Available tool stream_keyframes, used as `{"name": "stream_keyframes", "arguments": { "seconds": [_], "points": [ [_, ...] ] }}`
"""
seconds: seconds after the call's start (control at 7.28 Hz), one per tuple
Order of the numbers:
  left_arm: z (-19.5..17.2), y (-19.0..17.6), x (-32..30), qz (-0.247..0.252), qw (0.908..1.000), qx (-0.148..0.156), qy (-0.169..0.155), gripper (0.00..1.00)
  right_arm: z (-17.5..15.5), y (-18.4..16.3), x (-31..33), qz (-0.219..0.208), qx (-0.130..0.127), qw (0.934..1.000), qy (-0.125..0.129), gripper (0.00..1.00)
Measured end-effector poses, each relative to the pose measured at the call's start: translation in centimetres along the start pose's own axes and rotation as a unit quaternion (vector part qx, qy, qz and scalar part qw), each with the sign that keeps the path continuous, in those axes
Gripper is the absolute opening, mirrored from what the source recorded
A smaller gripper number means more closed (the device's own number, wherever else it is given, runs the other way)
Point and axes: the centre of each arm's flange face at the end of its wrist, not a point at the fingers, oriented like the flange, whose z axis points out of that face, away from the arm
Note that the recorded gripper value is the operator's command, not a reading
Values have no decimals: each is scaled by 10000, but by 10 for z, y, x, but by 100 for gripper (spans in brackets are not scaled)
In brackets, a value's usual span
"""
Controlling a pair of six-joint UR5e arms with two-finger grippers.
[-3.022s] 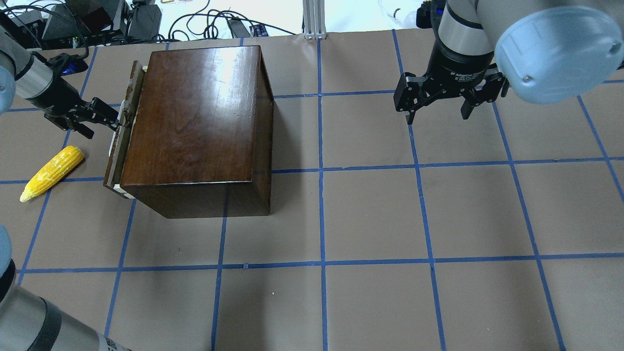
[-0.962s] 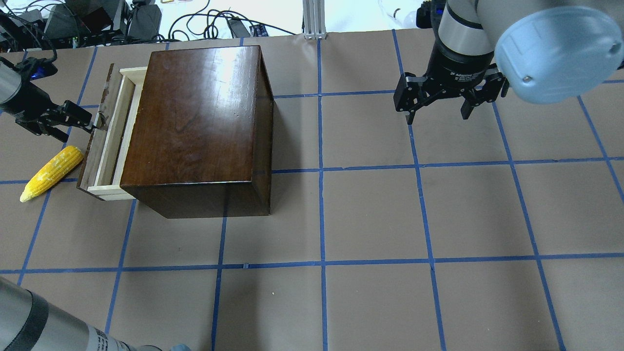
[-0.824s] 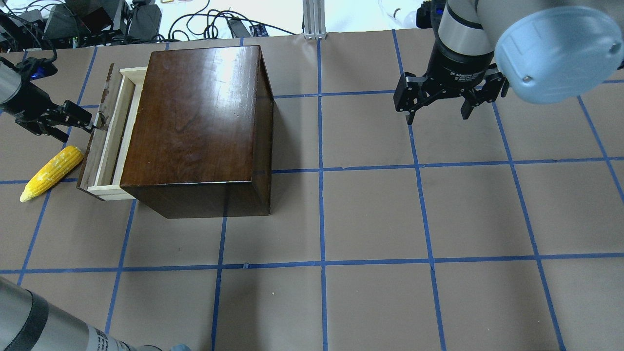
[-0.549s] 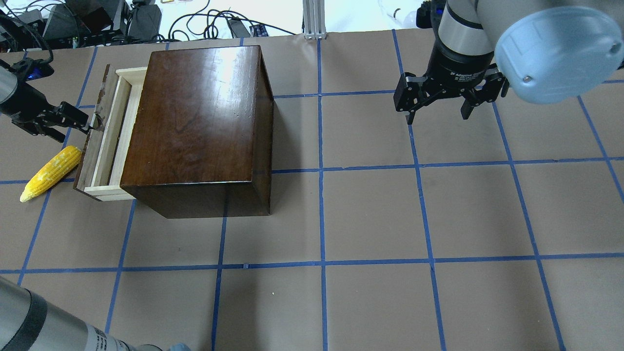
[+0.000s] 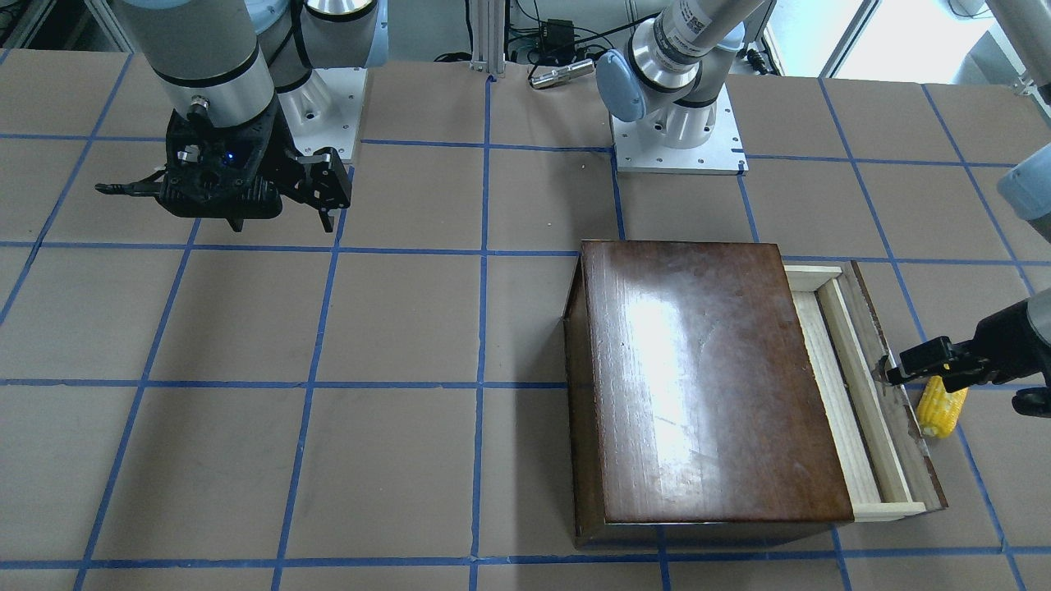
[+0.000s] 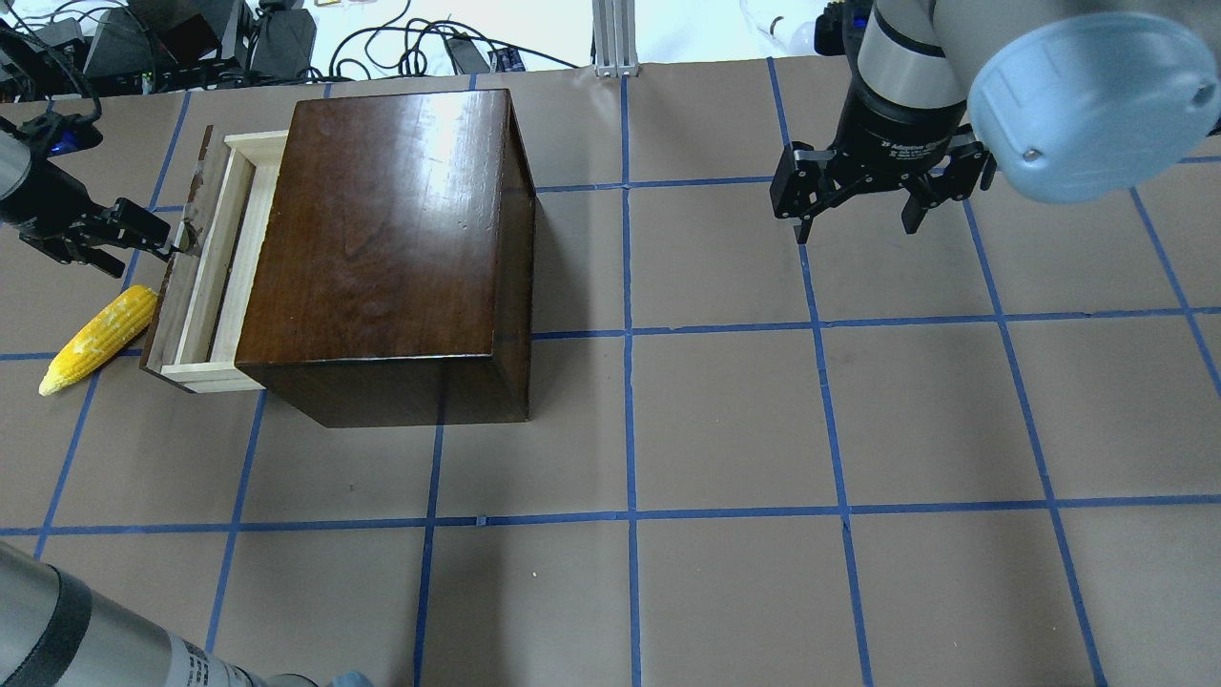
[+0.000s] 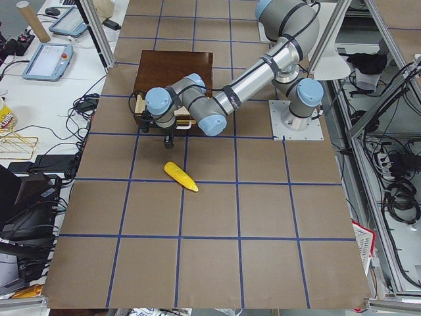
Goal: Open drawer and put corn inside
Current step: 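Release the handle and move the left gripper toward the yellow corn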
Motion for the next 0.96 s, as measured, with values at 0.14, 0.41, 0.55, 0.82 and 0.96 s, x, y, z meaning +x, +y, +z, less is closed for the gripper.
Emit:
{"name": "stream_keyframes", "arguments": {
  "seconds": [0.14,0.41,0.55,0.82,0.96],
  "points": [
    [-1,0,0,-2,10000,2,-10,100,0,0,0,0,0,10000,0,100],
    [-7,2,2,-1,10000,34,-42,100,0,0,0,0,0,10000,0,100],
    [-11,1,3,12,10000,61,-70,100,0,0,0,0,0,10000,0,100],
    [-19,5,-7,500,9983,-30,-298,100,0,0,0,0,0,10000,0,100],
    [-20,14,-27,858,9953,-152,-417,100,0,0,0,0,0,10000,0,100]
  ]
}}
